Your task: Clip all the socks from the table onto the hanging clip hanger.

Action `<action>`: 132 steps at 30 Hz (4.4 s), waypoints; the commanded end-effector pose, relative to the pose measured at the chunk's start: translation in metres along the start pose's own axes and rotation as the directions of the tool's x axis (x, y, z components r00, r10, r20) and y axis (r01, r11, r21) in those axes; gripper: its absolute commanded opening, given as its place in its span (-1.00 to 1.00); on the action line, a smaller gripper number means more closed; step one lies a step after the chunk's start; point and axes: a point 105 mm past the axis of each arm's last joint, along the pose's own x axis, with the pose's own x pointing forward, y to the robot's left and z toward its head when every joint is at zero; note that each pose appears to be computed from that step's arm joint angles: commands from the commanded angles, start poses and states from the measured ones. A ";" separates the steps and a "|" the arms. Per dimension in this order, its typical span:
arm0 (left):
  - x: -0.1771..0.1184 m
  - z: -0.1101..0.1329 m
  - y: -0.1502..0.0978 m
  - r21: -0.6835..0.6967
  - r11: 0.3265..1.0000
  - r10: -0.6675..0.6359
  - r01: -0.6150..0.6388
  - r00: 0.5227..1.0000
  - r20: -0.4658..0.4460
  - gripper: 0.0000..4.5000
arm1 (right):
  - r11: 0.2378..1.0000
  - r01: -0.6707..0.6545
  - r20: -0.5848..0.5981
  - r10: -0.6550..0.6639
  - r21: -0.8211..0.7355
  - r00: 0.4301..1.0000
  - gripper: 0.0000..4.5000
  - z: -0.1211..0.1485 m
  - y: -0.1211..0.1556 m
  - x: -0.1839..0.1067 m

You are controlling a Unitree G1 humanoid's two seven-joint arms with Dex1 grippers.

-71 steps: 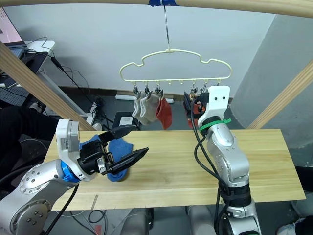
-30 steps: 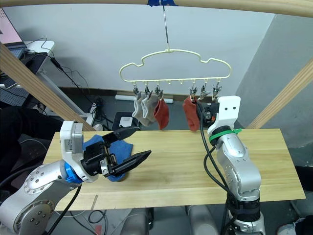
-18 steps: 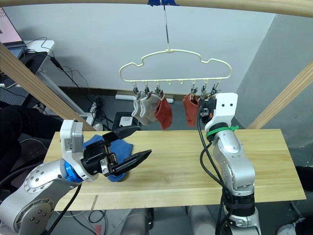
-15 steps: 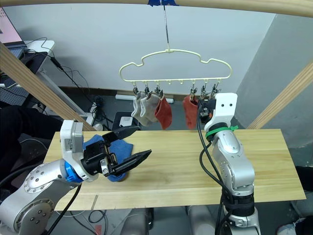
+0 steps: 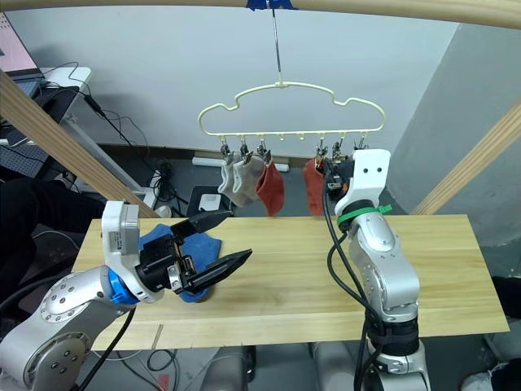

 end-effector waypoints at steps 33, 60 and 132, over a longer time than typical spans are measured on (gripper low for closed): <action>0.006 0.006 -0.006 0.040 0.999 -0.008 0.006 0.999 0.033 1.00 | 0.987 0.024 0.091 -0.039 0.161 0.995 -0.05 0.023 0.019 0.028; 0.005 0.006 -0.010 0.041 0.999 -0.011 0.010 0.999 0.031 1.00 | 0.977 -0.012 0.095 -0.009 0.211 0.995 -0.13 0.019 0.027 0.037; -0.032 -0.149 0.085 0.064 0.976 0.217 -0.209 0.882 -0.419 -0.98 | 0.897 -0.422 -0.196 0.441 0.132 0.876 -0.90 0.018 -0.009 0.020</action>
